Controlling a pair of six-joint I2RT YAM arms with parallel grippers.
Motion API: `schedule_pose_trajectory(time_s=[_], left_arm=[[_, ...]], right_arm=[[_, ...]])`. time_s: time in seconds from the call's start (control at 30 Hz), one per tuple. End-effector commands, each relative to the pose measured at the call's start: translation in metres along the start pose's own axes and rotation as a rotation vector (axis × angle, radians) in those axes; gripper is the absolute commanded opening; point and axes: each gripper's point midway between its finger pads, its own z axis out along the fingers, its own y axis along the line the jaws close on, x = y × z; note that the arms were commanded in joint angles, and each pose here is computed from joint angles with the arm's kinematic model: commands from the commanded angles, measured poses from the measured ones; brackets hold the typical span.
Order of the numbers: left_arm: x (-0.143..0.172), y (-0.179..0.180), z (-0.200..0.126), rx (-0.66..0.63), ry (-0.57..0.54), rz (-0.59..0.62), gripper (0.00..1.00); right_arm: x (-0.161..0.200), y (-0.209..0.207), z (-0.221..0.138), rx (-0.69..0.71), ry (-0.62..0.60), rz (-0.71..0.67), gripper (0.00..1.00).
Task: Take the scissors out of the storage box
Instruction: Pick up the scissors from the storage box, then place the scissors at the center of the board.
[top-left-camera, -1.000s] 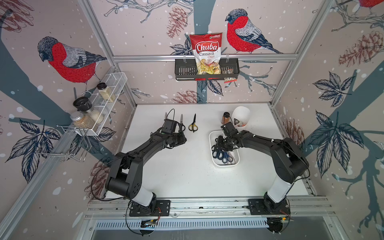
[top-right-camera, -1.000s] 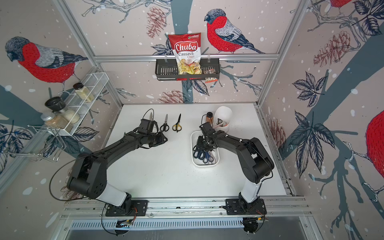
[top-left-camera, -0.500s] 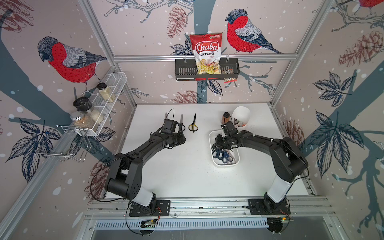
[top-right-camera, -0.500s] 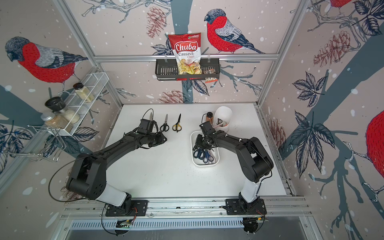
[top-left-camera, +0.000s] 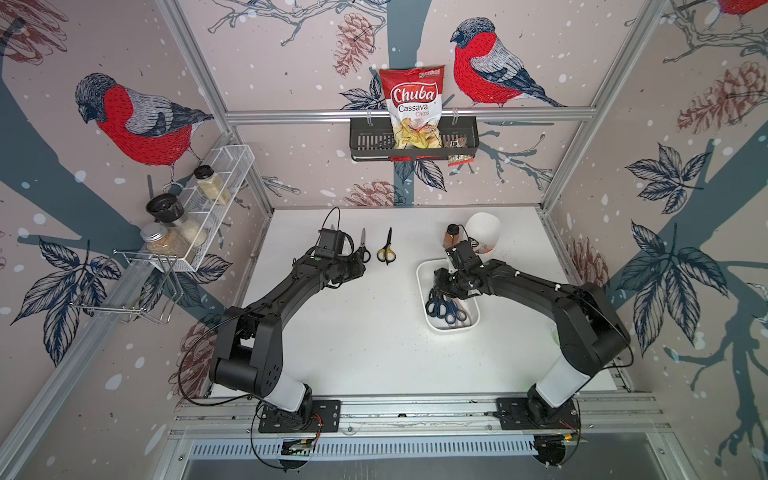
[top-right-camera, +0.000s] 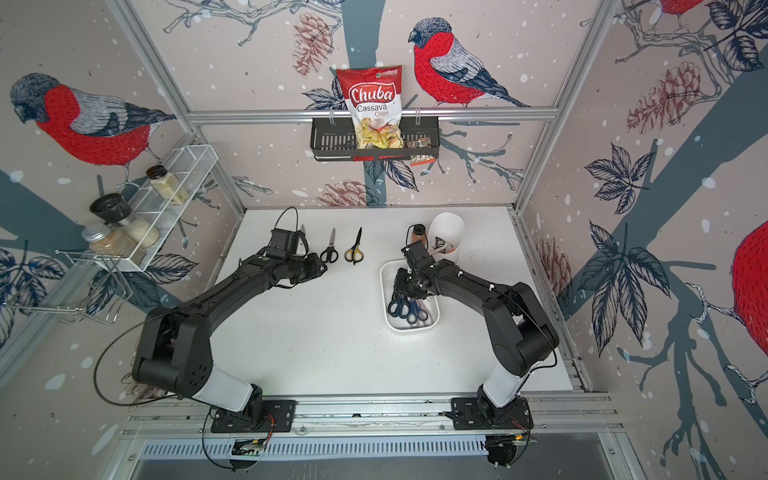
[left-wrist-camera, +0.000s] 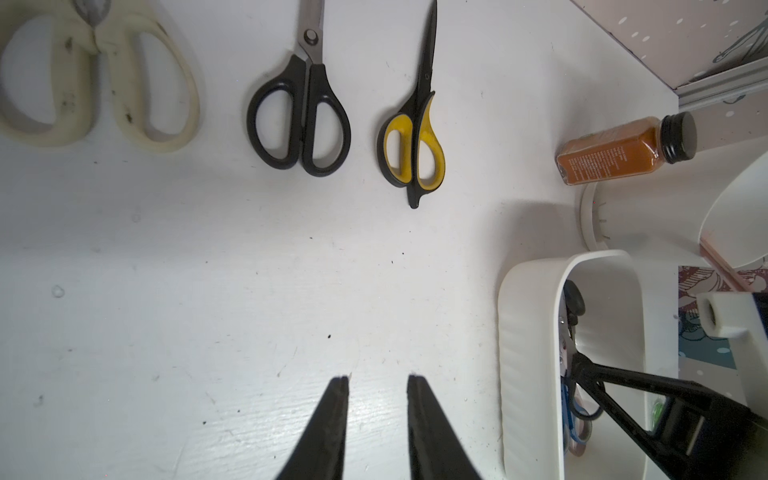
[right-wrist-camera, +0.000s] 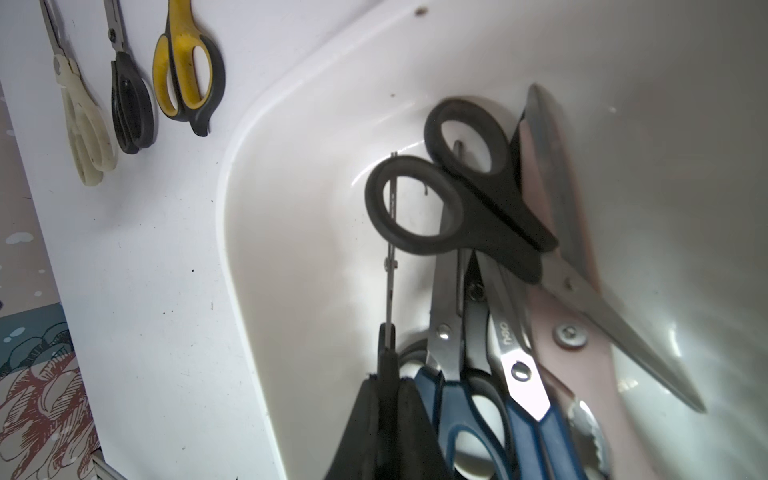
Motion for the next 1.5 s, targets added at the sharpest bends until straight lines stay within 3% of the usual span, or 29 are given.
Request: schedule_pose_trajectory(time_s=[0.0,0.27,0.53,1.0,1.23,1.47], left_arm=[[-0.001,0.0,0.0,0.008,0.008,0.011,0.3],[0.005,0.003,0.005,0.027,0.021,-0.02,0.3],[0.007,0.009,0.002,0.014,0.019,-0.031,0.3],[0.039,0.028,-0.006,-0.023,0.04,-0.065,0.3],[0.044,0.033,-0.011,-0.035,0.03,-0.079,0.3],[0.046,0.039,-0.012,-0.05,0.026,-0.084,0.3]], right_arm=[[0.004,-0.001,-0.009,0.012,0.006,-0.03,0.04],[-0.004,0.027,-0.032,-0.082,-0.026,-0.074,0.05],[-0.042,0.065,-0.04,-0.165,-0.111,-0.146,0.05],[-0.126,0.116,0.027,-0.267,-0.142,-0.153,0.04],[-0.137,0.102,0.071,-0.181,-0.092,-0.123,0.05],[-0.135,0.084,0.092,-0.117,-0.057,-0.116,0.05]])
